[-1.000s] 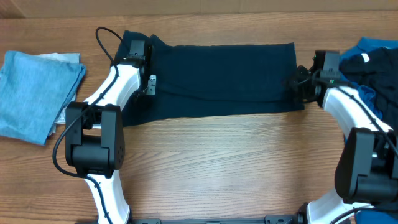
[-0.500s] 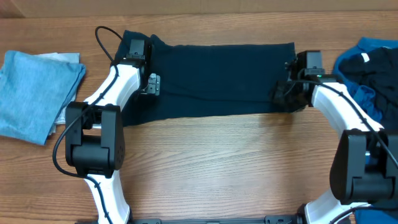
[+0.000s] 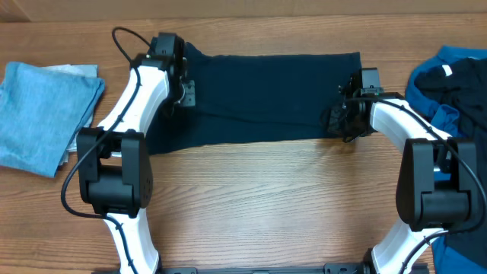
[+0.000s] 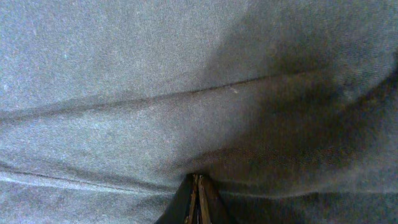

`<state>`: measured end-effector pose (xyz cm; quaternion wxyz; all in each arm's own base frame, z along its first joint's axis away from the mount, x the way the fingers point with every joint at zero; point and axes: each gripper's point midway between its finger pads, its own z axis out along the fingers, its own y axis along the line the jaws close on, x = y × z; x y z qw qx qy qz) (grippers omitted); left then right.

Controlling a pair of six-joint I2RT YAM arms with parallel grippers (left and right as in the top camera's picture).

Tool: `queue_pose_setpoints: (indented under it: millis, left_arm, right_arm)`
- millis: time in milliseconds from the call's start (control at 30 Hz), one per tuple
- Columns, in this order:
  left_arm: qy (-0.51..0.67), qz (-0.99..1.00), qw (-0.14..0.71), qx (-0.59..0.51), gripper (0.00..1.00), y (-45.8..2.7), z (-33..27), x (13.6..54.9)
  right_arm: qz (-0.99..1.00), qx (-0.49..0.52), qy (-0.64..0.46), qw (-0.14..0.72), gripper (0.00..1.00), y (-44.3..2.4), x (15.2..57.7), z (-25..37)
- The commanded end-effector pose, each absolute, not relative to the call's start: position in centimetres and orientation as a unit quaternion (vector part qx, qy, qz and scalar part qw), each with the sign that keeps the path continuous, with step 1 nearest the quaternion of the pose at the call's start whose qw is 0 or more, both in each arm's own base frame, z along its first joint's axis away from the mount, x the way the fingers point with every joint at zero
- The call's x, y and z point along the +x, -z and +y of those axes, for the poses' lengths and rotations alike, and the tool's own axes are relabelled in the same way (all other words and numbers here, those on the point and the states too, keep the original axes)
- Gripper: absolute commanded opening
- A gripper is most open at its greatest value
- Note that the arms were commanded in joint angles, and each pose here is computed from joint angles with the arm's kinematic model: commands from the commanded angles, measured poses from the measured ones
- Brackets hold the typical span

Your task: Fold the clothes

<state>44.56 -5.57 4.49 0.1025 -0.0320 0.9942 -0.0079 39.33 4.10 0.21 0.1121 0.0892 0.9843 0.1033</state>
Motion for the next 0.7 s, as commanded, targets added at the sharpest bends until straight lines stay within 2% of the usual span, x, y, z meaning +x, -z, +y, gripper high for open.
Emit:
queue_pose_setpoints:
  millis: [0, 200, 400, 667]
  left_arm:
    - [0.019, 0.996, 0.061, -0.054, 0.04, -1.0, -5.8, 42.1]
    - [0.012, 0.994, 0.092, -0.055, 0.04, 1.3, -5.4, 42.5]
    - [0.011, 0.994, 0.09, -0.055, 0.04, 1.6, -5.4, 42.3]
    - [-0.021, 0.995, 0.08, -0.053, 0.04, 1.7, -4.3, 41.7]
  right_arm:
    - [0.986, 0.088, -0.099, 0.103, 0.04, 0.3, 39.0, 4.0]
    - [0.986, 0.087, -0.109, 0.095, 0.04, -0.1, 38.8, 4.4]
    - [0.986, 0.083, -0.109, 0.097, 0.04, -2.8, 40.1, 4.4]
    - [0.989, 0.087, -0.098, 0.071, 0.04, -1.4, 38.4, 4.1]
